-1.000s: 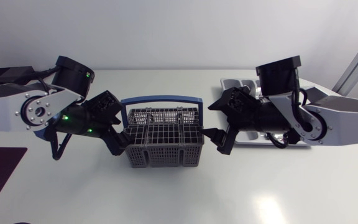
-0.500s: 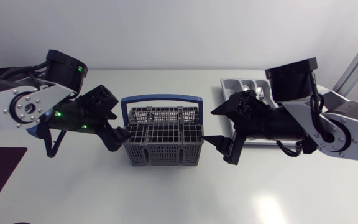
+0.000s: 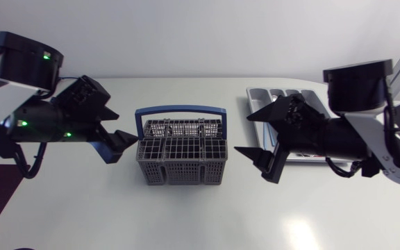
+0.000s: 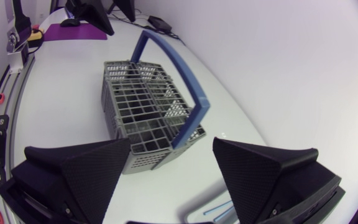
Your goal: Unload the cutlery basket into the drawer organizer.
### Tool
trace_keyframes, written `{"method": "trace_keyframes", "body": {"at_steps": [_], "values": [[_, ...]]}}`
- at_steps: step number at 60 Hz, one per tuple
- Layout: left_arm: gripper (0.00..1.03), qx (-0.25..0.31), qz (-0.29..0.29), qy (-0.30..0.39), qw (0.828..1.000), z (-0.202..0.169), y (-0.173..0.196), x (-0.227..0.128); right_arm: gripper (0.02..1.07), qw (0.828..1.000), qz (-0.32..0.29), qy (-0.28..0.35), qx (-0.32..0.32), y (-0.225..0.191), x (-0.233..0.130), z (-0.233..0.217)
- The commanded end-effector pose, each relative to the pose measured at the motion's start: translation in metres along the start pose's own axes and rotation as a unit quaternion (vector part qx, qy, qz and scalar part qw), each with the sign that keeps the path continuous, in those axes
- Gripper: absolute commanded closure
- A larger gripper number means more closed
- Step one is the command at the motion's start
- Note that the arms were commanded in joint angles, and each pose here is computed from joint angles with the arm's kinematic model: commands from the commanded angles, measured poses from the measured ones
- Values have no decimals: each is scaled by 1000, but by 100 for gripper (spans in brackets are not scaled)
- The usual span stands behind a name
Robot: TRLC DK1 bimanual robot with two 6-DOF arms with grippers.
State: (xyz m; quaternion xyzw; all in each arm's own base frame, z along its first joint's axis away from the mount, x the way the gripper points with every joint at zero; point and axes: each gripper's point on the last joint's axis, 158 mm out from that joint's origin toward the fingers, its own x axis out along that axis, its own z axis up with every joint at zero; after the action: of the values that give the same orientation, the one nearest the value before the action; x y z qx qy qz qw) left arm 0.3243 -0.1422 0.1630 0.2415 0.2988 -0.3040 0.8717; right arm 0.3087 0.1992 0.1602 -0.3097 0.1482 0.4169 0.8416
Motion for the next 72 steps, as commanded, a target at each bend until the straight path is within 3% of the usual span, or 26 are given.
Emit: {"method": "trace_keyframes", "body": {"at_steps": [1, 22, 36, 54, 72], "values": [[5, -36, 22, -13, 999, -2, 10, -15, 6, 999, -29, 8, 26, -12, -11, -14], [5, -147, 103, -48, 983, -25, 58, -38, 6, 977, -207, -18, 51, -63, -71, -38], [5, -216, 123, -68, 966, -39, 67, -55, 6, 957, -264, -29, 117, -73, -102, -60], [5, -215, 143, -76, 963, -53, 68, -61, 6, 922, -337, -60, 182, -87, -137, -82], [5, -250, 217, -168, 929, -61, 85, -94, 6, 902, -387, -86, 169, -80, -156, -91]]}}
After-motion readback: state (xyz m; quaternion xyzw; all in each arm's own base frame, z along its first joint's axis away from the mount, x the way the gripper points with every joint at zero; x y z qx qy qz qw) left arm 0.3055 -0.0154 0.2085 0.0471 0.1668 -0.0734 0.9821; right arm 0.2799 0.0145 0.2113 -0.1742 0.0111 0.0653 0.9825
